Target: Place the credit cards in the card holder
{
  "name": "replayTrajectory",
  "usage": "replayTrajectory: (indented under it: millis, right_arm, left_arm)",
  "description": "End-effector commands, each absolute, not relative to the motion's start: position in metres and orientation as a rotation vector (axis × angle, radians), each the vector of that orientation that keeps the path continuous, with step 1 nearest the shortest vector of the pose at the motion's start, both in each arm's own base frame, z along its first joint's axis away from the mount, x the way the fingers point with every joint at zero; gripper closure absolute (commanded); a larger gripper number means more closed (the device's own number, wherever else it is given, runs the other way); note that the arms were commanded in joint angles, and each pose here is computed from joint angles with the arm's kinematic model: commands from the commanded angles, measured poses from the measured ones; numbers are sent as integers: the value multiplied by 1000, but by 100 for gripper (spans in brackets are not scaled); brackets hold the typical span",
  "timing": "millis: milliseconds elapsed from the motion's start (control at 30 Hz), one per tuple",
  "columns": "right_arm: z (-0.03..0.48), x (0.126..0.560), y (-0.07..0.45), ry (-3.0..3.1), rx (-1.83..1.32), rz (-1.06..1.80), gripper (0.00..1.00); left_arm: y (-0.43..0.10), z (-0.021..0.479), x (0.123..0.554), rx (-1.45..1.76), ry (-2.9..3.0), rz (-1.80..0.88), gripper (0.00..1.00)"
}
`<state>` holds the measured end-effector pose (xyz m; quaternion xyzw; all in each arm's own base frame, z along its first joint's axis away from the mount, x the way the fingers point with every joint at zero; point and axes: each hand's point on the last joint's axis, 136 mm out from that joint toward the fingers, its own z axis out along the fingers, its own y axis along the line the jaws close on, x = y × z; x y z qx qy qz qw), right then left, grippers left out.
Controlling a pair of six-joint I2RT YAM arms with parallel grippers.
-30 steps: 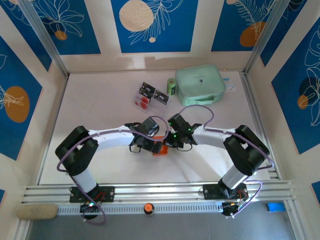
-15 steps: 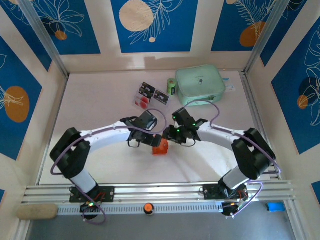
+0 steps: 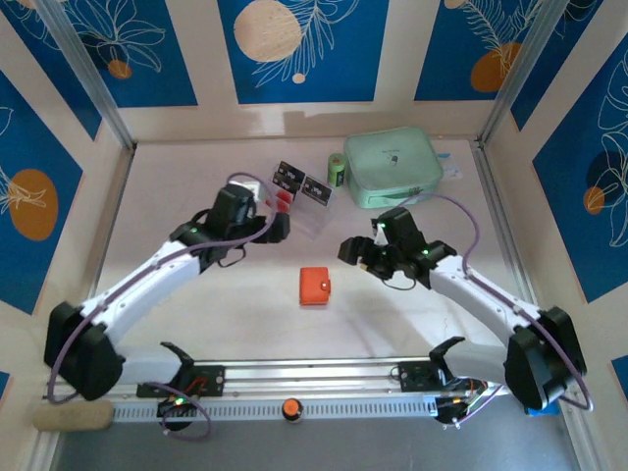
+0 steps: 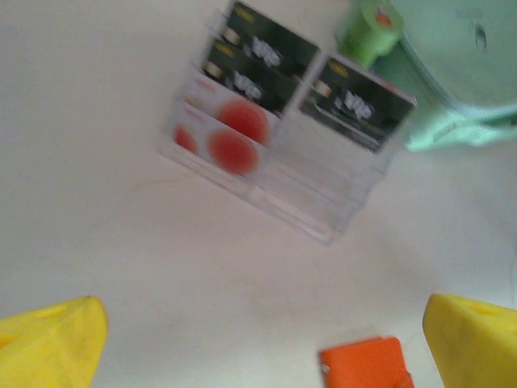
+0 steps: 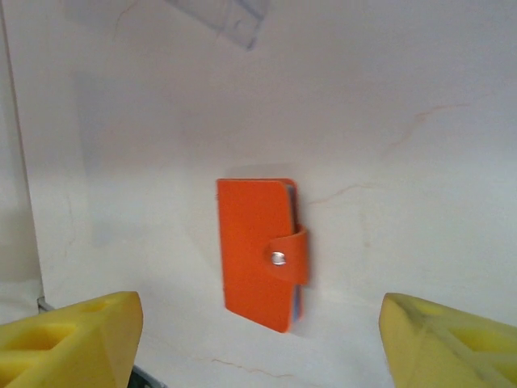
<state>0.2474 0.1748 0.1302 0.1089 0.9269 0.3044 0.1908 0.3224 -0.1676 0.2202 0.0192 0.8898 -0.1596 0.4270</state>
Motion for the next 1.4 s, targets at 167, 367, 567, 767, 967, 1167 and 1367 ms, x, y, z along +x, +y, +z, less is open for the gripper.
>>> replayTrajectory:
  millis: [167,367,567,767,967,1167,1367]
  right_arm:
    - [148,263,77,2422,429,447,3]
    - [167,293,17,2197,489,159,1]
    - [165,318,-21,2078,526,11,1]
    - [138,342,-39,2063,495,-60,1]
    - [123,370,-25,2029,341,-27,1]
    - [113,386,-8,1997,187,24,1]
    - [104,385,5,1888,112,130,1]
  left_arm:
    - [-86,256,320,2,1836,-4,0]
    - [-35,258,314,-48,1676,247,0]
    - [-5,211,330,-95,1724,356,0]
    - [3,166,348,-83,1774,410,0]
    - [6,131,361,-67,1832,379,0]
    - [-6,122,383,-12,1835,257,0]
    - [-17,104,388,54,1854,176,0]
